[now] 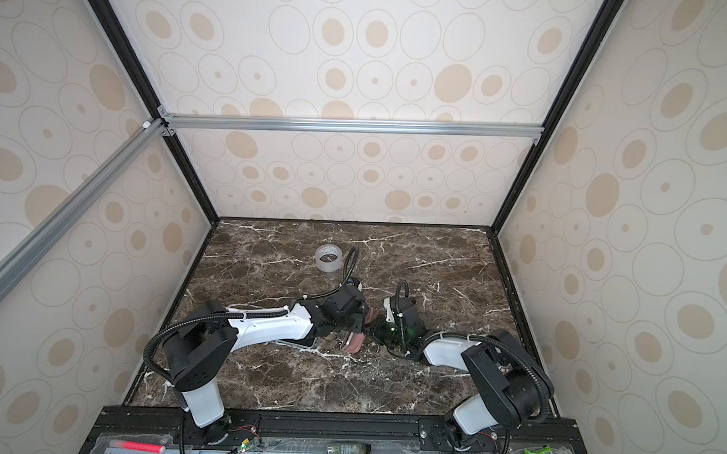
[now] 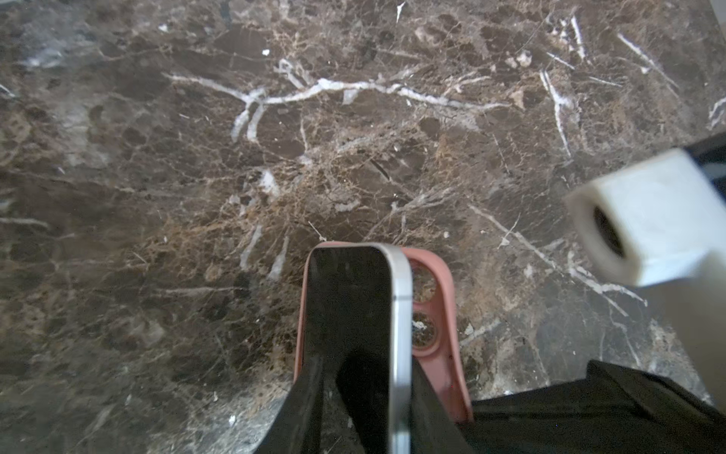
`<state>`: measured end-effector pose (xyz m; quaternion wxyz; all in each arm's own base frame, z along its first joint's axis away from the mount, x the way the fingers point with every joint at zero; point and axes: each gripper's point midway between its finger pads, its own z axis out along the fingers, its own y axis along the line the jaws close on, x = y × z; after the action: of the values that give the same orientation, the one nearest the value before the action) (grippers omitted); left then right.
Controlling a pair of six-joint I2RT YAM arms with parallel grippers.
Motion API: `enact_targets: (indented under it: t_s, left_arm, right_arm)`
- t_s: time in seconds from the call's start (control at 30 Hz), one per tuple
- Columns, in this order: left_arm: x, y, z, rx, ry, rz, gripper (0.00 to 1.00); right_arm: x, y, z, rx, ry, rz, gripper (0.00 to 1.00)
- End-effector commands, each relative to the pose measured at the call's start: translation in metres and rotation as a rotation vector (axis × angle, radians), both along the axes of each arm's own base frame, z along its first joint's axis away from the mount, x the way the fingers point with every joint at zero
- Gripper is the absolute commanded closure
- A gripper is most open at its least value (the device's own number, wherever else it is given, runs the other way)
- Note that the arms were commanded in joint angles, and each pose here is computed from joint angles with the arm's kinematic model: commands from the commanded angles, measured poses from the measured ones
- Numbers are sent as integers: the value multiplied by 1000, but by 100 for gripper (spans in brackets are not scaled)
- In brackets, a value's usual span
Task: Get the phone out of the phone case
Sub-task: 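Pull the pink case with the right gripper away from the left gripper's phone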
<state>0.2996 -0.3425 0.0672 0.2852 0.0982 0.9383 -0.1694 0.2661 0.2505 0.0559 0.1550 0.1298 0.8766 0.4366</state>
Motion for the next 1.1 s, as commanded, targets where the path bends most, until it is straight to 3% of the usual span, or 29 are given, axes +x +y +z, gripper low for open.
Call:
enact_targets:
  t_s: [0.0,0.3,0.67,0.9,1.07]
  left_arm:
    - [-2,11,-10,62,21,28,70]
    - [-1,12,-8,67,18,33,81]
    - [-2,13,3,37,-1,36,91]
    - [5,15,53,-56,-108,57,98]
    - [6,32,74,-38,-176,87,99]
  right_arm:
    - [9,4,17,32,-63,-12,100]
    - [9,3,17,25,-63,-13,100]
    - [4,-5,9,-68,-43,7,100]
    - [-2,-15,10,-203,-20,85,100]
    - [-3,-35,13,-353,13,164,100]
